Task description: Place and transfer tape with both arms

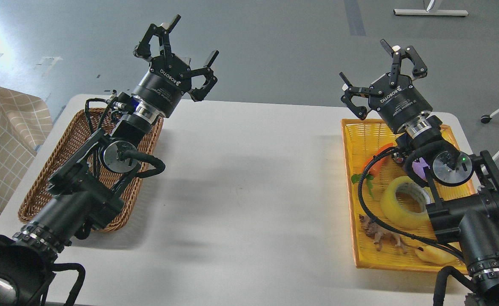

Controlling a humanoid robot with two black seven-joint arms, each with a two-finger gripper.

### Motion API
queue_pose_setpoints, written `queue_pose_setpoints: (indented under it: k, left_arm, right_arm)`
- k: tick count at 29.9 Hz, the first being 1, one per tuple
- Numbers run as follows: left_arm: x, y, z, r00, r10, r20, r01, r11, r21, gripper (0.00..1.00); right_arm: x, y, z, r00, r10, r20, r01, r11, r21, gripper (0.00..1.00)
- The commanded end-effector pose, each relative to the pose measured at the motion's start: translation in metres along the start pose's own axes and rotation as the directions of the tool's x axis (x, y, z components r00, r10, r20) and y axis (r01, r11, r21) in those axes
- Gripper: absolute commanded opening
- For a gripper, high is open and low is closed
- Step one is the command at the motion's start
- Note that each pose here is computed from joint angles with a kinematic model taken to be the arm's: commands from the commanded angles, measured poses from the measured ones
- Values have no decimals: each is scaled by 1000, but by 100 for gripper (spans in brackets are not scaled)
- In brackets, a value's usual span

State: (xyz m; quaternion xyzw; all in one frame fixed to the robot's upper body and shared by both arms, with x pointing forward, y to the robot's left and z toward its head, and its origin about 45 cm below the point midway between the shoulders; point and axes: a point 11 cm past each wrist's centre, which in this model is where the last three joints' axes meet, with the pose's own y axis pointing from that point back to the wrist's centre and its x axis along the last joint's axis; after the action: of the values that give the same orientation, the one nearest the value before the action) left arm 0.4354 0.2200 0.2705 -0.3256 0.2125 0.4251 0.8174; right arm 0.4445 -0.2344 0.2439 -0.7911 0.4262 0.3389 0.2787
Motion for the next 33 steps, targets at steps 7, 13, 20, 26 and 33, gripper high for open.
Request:
queue_pose_setpoints:
  k: [7, 13, 20, 26, 33]
  left_arm:
    - [0, 0, 0, 1000, 0, -1, 0, 1000, -1, 98]
    - [0, 0, -1, 1000, 0, 0, 0, 1000, 1, 98]
    - [-1, -1, -1, 1000, -4, -1, 4, 1000, 2, 98]
    - [-2, -1, 0, 1000, -5, 0, 5, 1000, 2, 98]
    - [-1, -1, 0, 1000, -4, -1, 4, 1000, 0, 98]
  right_arm:
    - [1, 0, 0, 1000, 1, 1, -1, 1000, 0, 100]
    - [1, 1, 1, 1000, 3, 1, -3, 1000, -1, 100]
    - [1, 1, 1, 1000, 2, 1, -2, 1000, -2, 100]
    - [2, 2, 1, 1000, 4, 2, -4, 1000, -1, 100]
    - [2, 2, 1, 1000, 4, 2, -4, 1000, -1, 100]
